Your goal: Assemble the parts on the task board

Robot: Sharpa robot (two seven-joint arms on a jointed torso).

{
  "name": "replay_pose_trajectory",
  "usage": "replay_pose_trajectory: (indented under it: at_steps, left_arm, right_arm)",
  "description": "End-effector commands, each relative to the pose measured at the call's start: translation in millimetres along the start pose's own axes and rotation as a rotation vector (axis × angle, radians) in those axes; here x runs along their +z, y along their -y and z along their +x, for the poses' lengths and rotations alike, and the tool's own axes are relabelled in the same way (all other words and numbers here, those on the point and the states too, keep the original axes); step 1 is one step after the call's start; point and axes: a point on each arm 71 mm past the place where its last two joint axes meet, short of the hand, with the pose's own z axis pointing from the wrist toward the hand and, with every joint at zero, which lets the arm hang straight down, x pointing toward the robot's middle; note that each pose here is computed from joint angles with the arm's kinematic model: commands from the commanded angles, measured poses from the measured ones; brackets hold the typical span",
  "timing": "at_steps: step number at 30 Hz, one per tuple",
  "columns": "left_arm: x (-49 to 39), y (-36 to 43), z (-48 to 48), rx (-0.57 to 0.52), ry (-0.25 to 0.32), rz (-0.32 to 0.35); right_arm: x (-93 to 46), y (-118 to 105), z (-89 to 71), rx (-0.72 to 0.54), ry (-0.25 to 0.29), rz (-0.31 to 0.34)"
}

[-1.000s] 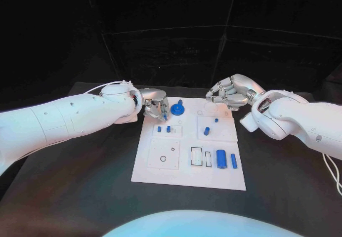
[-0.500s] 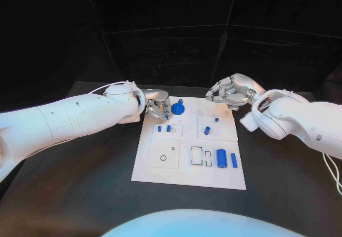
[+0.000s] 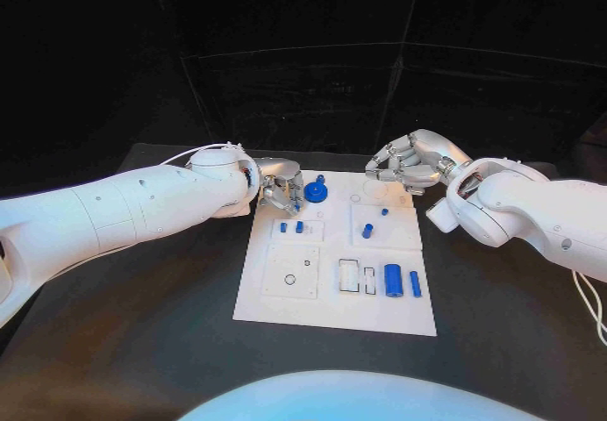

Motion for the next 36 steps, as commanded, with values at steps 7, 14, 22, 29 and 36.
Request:
replay_pose_trajectory:
  at_steps: [7,14,22,29,36]
  left_arm:
    - [2.4,-2.0,0.8,-0.002,-0.021,-0.026]
    - [2.2,-3.1,1.5,-0.002,-0.032,-0.033]
    - [1.5,-2.6,1.3,-0.002,-0.026,-0.028]
    - [1.6,-2.0,0.9,-0.002,-0.02,-0.024]
    - [1.3,-3.5,0.3,-0.002,-0.015,-0.029]
  right_arm:
    - [0.4,-1.9,0.2,0.003,-0.005,-0.01]
    - [0.2,-1.7,-0.1,0.003,-0.004,-0.01]
    - [0.0,-1.5,-0.4,0.003,-0.003,-0.009]
    - [0.3,-1.4,-0.3,0.002,-0.003,-0.009]
    - [0.4,-0.7,-0.4,0.0,-0.006,-0.003]
